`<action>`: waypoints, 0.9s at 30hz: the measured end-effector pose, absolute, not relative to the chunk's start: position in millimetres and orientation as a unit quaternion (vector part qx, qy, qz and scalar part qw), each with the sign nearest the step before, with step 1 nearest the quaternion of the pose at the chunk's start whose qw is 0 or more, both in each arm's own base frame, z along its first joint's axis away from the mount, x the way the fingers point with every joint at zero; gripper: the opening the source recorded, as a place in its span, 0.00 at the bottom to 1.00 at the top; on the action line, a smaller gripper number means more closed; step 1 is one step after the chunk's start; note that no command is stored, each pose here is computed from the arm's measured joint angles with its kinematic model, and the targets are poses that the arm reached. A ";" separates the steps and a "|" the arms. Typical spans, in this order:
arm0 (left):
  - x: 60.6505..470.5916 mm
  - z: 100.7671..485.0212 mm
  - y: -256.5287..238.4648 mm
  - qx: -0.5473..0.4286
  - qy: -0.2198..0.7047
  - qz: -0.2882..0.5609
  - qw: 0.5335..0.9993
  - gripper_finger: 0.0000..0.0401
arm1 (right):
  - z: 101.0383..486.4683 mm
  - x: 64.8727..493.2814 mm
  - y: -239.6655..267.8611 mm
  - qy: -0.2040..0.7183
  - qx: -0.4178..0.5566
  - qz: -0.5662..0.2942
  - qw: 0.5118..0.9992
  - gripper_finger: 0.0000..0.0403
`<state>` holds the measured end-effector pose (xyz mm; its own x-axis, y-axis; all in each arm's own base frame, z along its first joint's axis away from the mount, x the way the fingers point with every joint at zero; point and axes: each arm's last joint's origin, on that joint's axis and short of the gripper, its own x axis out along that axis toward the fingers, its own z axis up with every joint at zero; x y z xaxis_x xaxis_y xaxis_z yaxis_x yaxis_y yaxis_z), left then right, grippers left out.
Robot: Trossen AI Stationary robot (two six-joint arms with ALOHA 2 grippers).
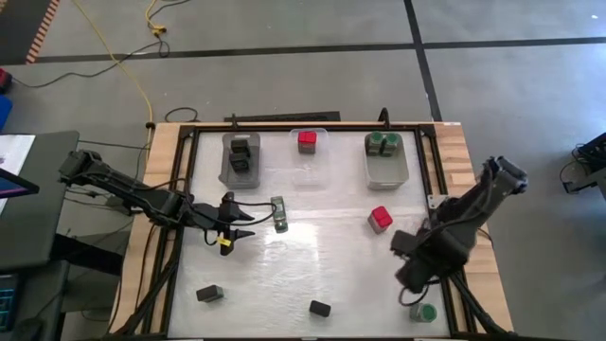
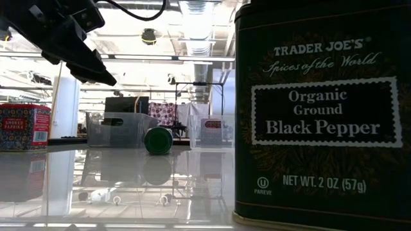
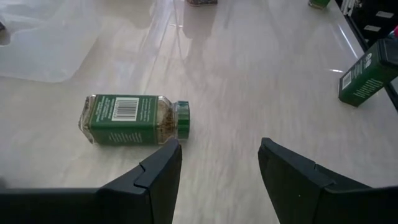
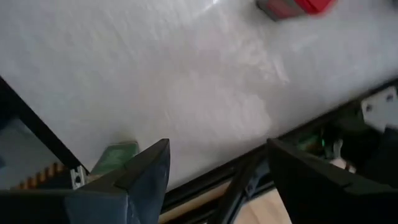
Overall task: Sort spices by type
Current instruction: Put the red seasoning can into the transparent bin
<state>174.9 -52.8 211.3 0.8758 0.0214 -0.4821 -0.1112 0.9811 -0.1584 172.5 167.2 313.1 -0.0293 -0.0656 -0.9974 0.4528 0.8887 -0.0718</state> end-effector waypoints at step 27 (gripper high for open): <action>178.0 211.5 -39.8 -0.059 0.242 0.077 0.966 0.51 | 284.0 131.5 244.1 0.661 0.199 -0.070 0.720 0.73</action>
